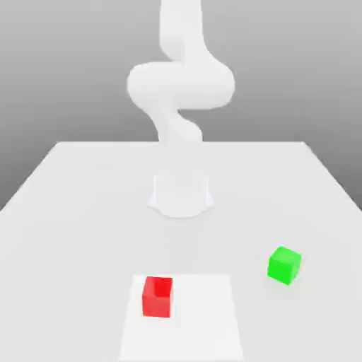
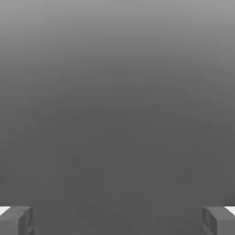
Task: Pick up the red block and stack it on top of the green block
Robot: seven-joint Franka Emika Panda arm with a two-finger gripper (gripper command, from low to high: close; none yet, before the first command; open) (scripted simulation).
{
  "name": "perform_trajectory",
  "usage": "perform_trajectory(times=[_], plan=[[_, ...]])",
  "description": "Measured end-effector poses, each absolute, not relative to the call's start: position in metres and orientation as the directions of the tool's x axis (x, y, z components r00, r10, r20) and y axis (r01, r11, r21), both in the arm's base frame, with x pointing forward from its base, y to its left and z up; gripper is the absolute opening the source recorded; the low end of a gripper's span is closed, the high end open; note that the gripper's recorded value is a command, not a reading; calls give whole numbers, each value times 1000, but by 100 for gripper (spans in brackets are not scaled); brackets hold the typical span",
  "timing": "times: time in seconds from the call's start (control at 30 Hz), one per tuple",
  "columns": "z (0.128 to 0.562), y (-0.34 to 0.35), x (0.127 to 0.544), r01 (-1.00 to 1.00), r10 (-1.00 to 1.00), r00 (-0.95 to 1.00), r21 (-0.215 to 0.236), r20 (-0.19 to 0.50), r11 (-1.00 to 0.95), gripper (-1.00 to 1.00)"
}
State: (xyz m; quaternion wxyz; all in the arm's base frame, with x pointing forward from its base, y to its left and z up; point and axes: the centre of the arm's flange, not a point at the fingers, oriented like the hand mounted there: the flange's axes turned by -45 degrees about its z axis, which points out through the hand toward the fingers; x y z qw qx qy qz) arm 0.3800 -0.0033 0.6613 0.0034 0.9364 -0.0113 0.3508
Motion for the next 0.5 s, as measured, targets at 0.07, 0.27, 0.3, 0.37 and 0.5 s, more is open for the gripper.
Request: perform_trajectory(times=[0.07, 0.27, 0.3, 0.37, 0.5], plan=[[612, -7, 406, -35, -24, 803, 6, 596, -999, 0], [470, -22, 445, -60, -47, 911, 18, 410, -998, 0], [446, -25, 447, -63, -52, 925, 18, 377, -998, 0], [400, -29, 447, -71, -61, 949, 19, 311, -997, 0], [310, -37, 431, -83, -79, 981, 14, 174, -996, 0]])
